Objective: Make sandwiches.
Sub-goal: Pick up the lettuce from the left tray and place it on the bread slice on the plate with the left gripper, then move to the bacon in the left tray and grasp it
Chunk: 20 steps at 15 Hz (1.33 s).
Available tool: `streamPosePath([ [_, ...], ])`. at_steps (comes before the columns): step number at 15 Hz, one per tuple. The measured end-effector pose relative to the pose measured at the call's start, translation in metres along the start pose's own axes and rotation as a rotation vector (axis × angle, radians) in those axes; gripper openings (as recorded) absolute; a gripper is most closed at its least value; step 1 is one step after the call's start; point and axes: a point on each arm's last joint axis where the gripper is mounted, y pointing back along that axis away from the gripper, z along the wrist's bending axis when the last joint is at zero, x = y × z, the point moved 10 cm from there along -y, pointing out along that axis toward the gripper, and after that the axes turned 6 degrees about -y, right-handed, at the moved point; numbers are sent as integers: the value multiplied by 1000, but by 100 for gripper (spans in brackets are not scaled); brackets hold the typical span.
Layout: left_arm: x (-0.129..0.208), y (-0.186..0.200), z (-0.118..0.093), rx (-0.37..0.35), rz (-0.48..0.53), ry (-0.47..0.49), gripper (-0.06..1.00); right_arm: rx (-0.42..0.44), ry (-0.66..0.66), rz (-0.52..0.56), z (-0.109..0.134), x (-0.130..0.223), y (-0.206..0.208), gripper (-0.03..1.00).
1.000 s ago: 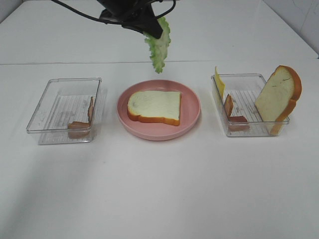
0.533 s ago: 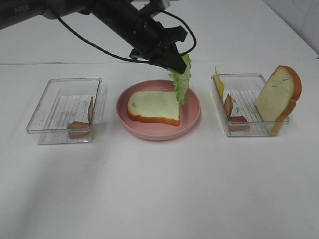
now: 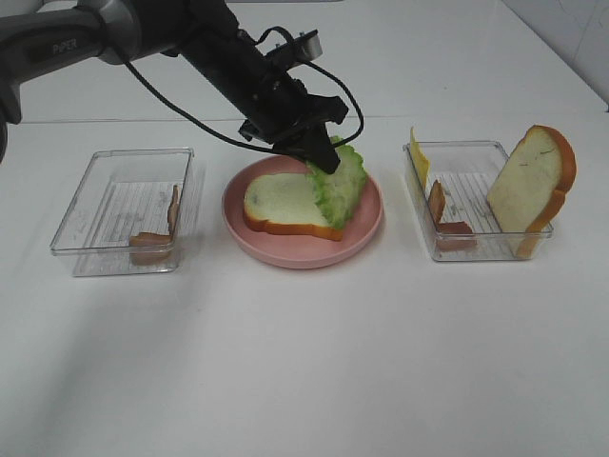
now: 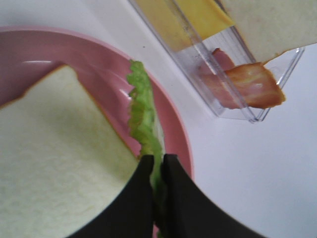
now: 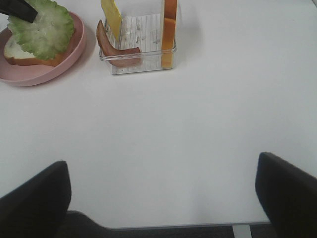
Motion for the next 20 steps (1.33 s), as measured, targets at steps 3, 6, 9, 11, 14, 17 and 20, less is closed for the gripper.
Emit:
streamPosePath([
  [3, 3, 1, 18, -96, 18, -18, 1, 0, 0, 0, 0, 0, 0, 96],
  [6, 7, 4, 38, -199, 40, -4, 1, 0, 0, 0, 0, 0, 0, 96],
  [9, 8, 6, 43, -229, 44, -4, 1, 0, 0, 0, 0, 0, 0, 96],
  [11, 8, 6, 44, -235, 45, -6, 1, 0, 0, 0, 0, 0, 0, 96],
  [14, 5, 6, 46, -243, 29, -3, 4, 0, 0, 0, 0, 0, 0, 96],
  [17, 3, 6, 48, -253, 17, 11, 53, 0, 0, 0, 0, 0, 0, 96],
  [20, 4, 20, 52, -313, 42, 0, 97, 0, 0, 0, 0, 0, 0, 96],
])
